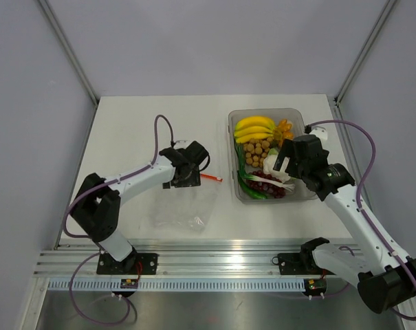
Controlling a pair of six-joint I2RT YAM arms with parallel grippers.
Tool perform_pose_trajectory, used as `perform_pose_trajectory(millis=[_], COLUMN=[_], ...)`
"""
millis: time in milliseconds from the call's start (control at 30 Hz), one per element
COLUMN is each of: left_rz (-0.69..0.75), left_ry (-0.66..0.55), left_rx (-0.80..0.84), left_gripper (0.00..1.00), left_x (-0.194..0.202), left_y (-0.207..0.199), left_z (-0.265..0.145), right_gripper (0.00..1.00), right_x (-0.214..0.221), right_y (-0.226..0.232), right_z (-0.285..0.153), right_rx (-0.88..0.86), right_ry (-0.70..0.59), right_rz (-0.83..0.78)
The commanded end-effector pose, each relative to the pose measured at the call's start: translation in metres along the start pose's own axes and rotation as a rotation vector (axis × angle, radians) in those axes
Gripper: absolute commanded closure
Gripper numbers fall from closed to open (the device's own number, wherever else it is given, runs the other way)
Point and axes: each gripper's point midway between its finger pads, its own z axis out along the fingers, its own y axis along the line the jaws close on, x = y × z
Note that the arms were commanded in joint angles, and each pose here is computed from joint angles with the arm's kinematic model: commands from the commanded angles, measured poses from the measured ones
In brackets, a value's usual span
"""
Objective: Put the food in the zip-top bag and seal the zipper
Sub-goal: Pick up the zipper food storage bag at the center of the board.
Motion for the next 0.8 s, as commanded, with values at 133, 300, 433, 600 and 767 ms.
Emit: perform_pose_trajectory(millis=[133, 300, 433, 600, 767], left_rz=[-0.166, -0.197, -0.243, -0.333, -0.357], left_ry=[-0.102, -0.051, 0.029, 0.090, 0.078], left_rx=[-0.074, -0.102, -0.095, 0.018, 0.095], left_gripper=[0.14, 0.11, 0.07, 0.09, 0.50], left_x=[0.023, 0.057, 0.088, 0.111, 0.107], left_y=[0.071, 0.099, 0.107, 0.092, 0.077], left_z=[-0.028, -0.029, -0.025, -0.018, -0.016], right_gripper=[0.00, 0.00, 0.00, 0.01, 0.01], right_x=[-0.003, -0.006, 0.000, 0.006, 0.007], right_y=[0.049, 0.078, 0.094, 0.102, 0.103], right_z=[-0.015, -0.018, -0.017, -0.018, -0.021], right_rx=[-0.235, -0.296, -0.324, -0.345, -0.345], right_ry=[0.005, 0.013, 0.028, 0.040, 0.042], right_rz=[-0.109, -0.152, -0.160, -0.161, -0.158])
